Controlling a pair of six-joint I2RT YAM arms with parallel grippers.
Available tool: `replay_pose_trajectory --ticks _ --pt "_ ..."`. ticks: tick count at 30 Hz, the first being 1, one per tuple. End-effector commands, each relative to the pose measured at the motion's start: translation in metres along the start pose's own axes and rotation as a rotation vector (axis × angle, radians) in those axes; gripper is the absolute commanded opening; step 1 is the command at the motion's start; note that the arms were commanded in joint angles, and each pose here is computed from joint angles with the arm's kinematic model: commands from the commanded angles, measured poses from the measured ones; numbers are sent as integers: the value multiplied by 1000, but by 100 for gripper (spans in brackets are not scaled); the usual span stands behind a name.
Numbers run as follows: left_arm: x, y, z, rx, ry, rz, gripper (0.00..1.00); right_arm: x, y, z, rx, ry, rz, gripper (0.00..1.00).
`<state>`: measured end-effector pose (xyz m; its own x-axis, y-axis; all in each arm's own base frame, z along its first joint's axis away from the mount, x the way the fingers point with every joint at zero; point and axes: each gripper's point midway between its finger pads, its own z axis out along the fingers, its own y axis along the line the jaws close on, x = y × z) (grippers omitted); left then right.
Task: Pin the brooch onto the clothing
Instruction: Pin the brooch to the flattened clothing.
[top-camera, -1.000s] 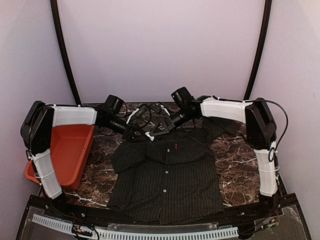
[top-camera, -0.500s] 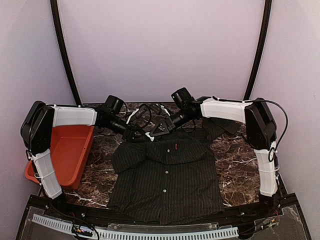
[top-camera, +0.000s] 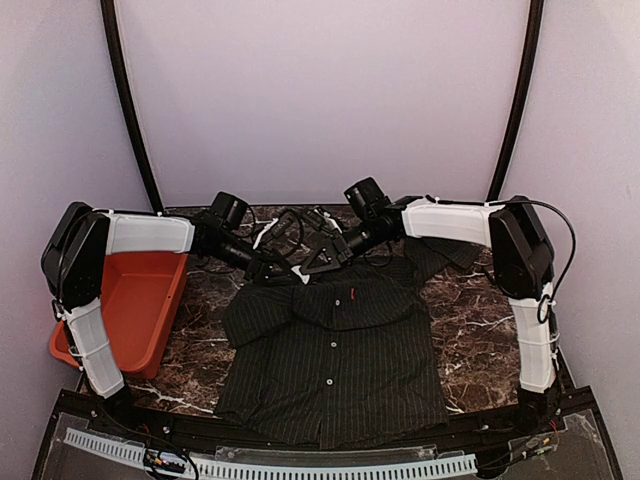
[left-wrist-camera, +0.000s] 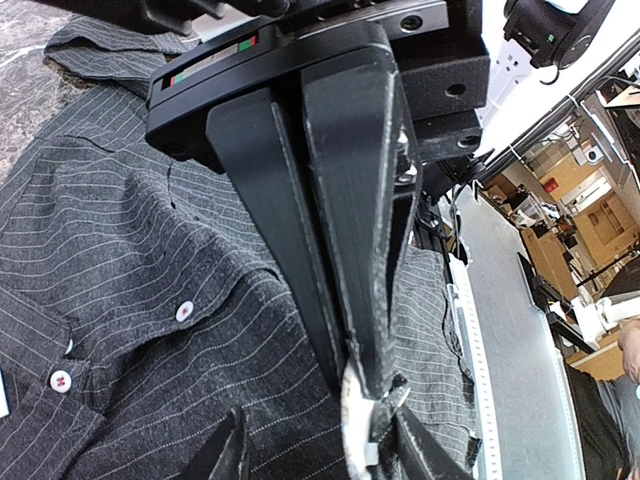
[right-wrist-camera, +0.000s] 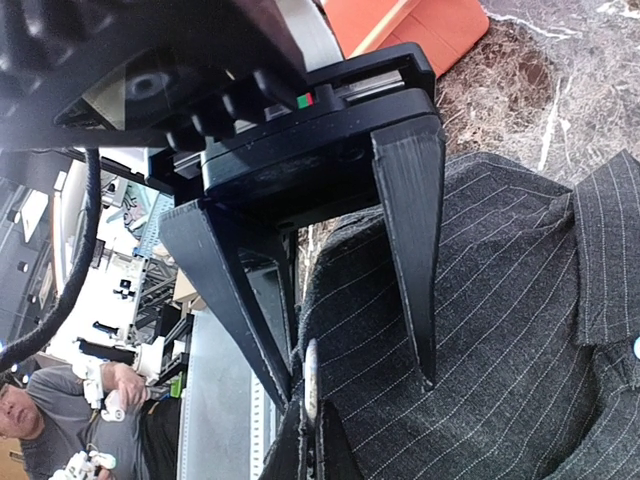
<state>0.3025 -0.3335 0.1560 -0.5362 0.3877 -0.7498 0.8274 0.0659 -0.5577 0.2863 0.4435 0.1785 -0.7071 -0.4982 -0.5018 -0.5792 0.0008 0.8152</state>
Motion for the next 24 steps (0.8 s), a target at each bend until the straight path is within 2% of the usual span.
replay_pose_trajectory --ticks 1,21,24 --pt "-6 -6 -7 -2 -26 31 46 -11 39 -12 -88 -23 -73 0" --pt "-15 -9 -10 30 -83 35 48 -12 36 -11 -118 -29 -63 0" --pt "-15 -10 -9 42 -92 31 51 -11 35 -10 -124 -27 -60 0"
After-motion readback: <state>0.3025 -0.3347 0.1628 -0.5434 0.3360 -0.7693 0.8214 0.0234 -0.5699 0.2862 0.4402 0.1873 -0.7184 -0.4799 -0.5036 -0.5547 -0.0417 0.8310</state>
